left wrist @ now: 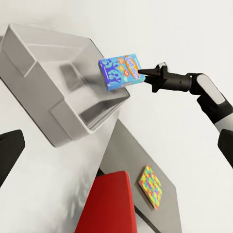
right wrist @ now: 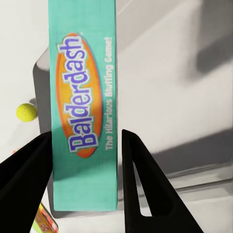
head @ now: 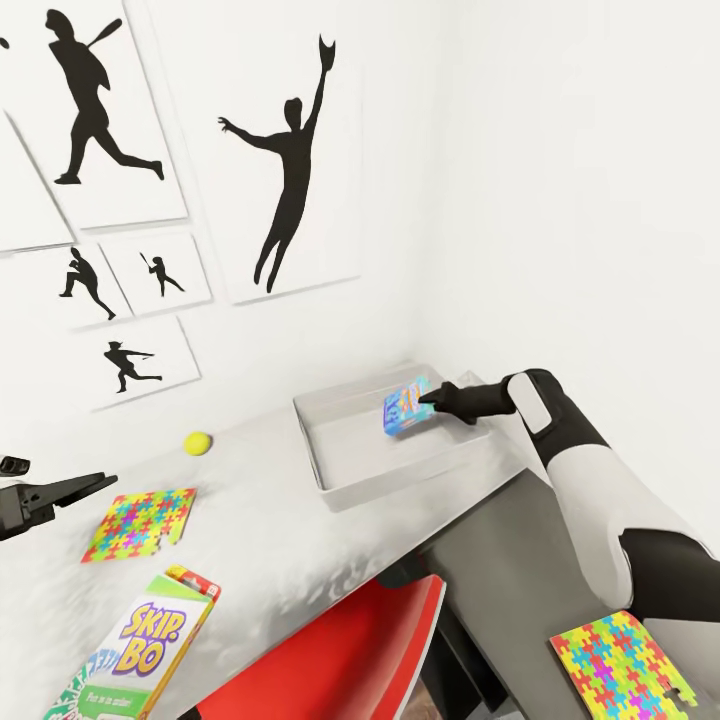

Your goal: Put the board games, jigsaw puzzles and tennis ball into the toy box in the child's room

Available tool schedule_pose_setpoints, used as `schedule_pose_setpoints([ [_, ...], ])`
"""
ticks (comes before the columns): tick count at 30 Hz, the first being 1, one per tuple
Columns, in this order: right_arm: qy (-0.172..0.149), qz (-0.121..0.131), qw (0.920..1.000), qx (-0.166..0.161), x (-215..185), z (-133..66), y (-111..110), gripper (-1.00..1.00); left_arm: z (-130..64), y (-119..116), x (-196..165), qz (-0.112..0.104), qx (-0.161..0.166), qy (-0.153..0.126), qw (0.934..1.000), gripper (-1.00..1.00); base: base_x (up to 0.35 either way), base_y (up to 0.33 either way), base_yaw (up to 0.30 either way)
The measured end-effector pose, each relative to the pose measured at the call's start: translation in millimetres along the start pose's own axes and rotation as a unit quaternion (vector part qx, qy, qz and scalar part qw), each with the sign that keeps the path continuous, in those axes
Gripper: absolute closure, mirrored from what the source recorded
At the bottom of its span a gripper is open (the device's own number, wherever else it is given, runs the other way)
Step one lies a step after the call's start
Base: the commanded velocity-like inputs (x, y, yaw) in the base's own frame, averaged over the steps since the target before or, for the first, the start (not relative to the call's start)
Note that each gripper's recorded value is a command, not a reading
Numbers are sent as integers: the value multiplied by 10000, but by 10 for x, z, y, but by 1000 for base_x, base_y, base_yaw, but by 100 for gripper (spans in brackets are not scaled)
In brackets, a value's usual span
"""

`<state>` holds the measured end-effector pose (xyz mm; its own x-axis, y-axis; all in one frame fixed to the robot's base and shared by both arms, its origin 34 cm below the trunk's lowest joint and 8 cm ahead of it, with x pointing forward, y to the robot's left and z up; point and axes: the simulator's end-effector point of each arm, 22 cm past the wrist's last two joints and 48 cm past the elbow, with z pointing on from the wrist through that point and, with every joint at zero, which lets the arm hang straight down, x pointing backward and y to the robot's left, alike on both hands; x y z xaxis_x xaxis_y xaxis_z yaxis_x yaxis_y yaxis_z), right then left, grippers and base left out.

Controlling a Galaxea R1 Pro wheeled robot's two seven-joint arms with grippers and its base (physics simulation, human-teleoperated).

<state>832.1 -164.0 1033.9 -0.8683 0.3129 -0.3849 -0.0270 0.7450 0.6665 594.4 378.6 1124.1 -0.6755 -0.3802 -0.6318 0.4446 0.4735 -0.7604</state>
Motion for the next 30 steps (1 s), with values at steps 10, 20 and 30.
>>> schedule_pose_setpoints([
  [10,-4,-12,10000,9,-7,26,-5,100,19,23,21,-7,0,22,10000,-100,0,0,0],
  [20,10,-16,10000,35,-23,65,-41,100,32,76,44,-32,-26,41,10000,-100,0,0,0],
  [30,12,-32,10000,47,-59,93,-64,100,43,130,68,-79,-55,59,9999,-100,0,0,0],
])
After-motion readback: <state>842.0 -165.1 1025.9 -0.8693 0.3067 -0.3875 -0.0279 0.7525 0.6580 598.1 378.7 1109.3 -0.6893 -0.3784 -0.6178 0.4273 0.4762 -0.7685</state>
